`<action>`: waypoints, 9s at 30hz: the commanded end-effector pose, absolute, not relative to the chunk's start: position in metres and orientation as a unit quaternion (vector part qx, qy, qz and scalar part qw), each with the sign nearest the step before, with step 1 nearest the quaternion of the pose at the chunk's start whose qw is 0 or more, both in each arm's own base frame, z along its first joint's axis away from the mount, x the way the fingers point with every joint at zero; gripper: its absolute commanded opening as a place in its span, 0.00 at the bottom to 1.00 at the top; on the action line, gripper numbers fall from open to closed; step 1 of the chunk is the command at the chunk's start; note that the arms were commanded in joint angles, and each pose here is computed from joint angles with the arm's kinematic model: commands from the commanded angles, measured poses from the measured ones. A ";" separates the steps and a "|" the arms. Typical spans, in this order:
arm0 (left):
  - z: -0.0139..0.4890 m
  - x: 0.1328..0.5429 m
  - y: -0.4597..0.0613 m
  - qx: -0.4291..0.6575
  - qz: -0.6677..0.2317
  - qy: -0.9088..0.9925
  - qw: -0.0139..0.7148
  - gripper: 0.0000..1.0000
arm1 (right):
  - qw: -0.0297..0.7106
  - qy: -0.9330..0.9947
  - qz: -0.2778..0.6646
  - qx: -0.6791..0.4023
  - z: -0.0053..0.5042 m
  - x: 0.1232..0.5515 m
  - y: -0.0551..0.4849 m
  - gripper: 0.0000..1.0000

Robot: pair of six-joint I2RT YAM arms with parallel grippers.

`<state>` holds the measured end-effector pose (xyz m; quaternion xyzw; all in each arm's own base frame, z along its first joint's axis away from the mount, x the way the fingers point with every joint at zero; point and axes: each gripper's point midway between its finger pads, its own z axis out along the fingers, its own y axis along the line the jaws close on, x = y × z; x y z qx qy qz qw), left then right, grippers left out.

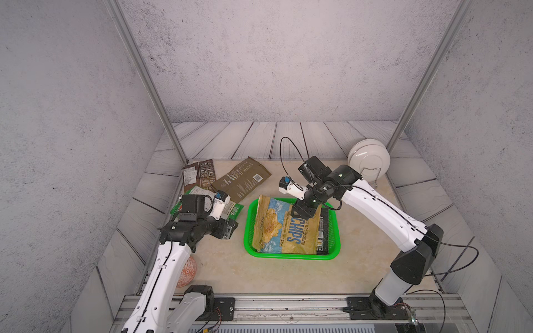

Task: Put the potato chips into the basket
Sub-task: Place the potato chip in the basket, then pick up the potato chip from the center of the board.

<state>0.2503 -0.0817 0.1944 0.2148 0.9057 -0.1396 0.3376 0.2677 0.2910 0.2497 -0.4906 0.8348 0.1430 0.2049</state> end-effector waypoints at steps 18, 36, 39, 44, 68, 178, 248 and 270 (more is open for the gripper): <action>0.189 0.248 -0.079 0.210 -0.139 0.910 0.331 0.87 | 0.241 0.855 0.365 -0.279 0.253 0.251 0.336 0.67; 0.190 0.249 -0.078 0.209 -0.134 0.909 0.335 0.87 | 0.262 0.950 0.140 -0.094 0.141 0.256 0.217 0.66; 0.190 0.249 -0.078 0.209 -0.134 0.909 0.336 0.87 | 0.251 0.951 0.154 -0.092 0.131 0.254 0.222 0.66; 0.189 0.249 -0.077 0.208 -0.134 0.909 0.334 0.87 | 0.214 0.958 0.164 -0.097 0.110 0.251 0.234 0.49; 0.190 0.248 -0.078 0.209 -0.134 0.909 0.335 0.87 | 0.194 0.970 0.112 -0.099 0.068 0.255 0.221 0.21; 0.092 0.316 -0.022 0.282 0.169 0.928 0.173 0.00 | 0.376 0.909 0.156 -0.089 0.203 0.248 0.183 0.44; 0.369 0.212 -0.109 0.324 -0.137 0.860 0.371 0.00 | 0.314 0.669 0.546 -0.395 0.325 0.216 0.434 0.57; 0.369 0.205 -0.115 0.335 -0.155 0.854 0.365 0.00 | 0.319 0.673 0.502 -0.440 0.332 0.209 0.467 0.13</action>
